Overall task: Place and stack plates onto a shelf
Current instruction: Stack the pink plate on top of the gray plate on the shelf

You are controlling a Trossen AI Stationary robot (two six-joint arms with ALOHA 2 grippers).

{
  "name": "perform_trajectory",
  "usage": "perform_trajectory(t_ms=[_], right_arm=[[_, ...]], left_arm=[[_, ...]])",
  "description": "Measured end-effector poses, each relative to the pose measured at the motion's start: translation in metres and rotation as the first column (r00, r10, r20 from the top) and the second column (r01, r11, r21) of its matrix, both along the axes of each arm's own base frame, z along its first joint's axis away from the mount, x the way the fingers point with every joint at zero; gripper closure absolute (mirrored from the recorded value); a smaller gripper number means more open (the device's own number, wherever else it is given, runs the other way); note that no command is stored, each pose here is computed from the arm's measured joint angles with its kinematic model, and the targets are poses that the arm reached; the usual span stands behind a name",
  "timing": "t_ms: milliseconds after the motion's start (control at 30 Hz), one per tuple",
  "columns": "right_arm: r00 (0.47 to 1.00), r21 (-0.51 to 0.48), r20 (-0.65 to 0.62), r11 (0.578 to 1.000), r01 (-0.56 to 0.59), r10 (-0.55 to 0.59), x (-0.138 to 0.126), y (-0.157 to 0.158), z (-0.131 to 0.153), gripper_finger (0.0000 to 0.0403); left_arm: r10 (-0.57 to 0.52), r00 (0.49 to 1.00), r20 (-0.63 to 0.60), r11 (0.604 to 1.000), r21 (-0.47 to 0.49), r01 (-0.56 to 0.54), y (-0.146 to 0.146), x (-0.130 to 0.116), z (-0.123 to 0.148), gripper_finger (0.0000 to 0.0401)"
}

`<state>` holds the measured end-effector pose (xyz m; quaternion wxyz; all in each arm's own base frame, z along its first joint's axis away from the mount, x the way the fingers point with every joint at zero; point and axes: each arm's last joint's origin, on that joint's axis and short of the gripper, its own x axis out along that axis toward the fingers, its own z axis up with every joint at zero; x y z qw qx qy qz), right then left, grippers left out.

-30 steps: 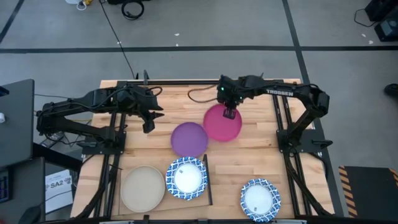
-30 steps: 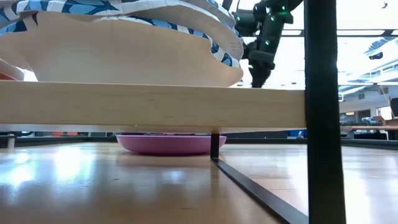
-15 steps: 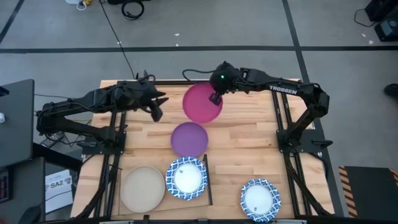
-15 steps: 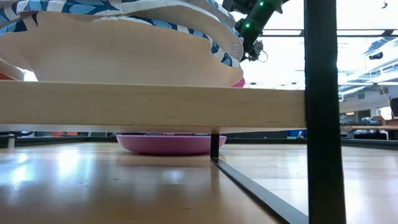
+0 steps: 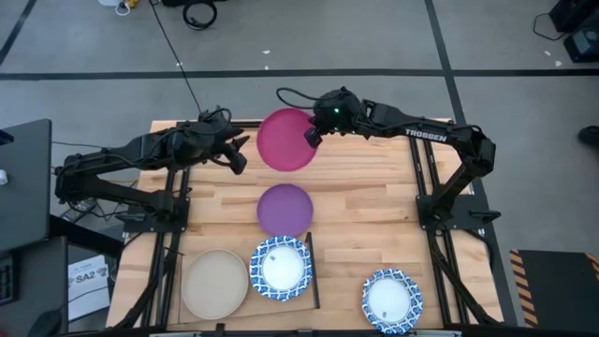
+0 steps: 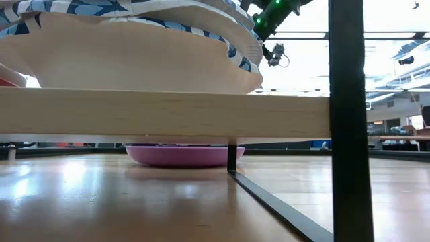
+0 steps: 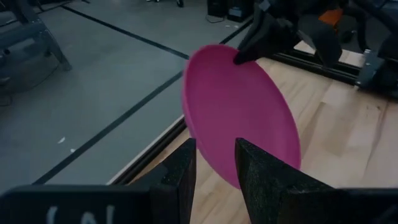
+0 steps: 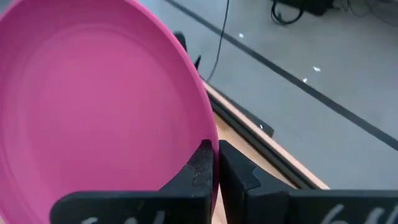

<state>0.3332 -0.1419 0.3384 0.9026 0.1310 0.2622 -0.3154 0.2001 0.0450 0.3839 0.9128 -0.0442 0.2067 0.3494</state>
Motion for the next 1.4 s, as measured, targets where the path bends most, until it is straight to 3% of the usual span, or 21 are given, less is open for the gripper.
perform_trajectory(t_ms=[333,533,967,1400], right_arm=[[0.991,-0.052,0.129,0.998,-0.027,0.034,0.011,0.009,0.011,0.0388],[0.99,-0.058,0.132,0.998,-0.034,0.041,0.013,0.013,0.012,0.0387],[0.99,-0.054,0.133,0.998,-0.038,0.045,0.013,0.013,0.011,0.0387],[0.99,-0.052,0.13,0.998,-0.042,0.048,0.013,0.013,0.011,0.0387]], left_arm=[[0.036,0.996,-0.077,0.999,0.007,-0.035,0.004,0.022,-0.015,0.0284],[0.095,0.985,-0.147,0.995,0.039,-0.09,0.008,0.033,-0.027,0.0285],[0.114,0.981,-0.158,0.993,0.058,-0.106,0.009,0.035,-0.029,0.0289],[0.114,0.981,-0.158,0.993,0.031,-0.11,0.017,0.034,-0.029,0.0394]])
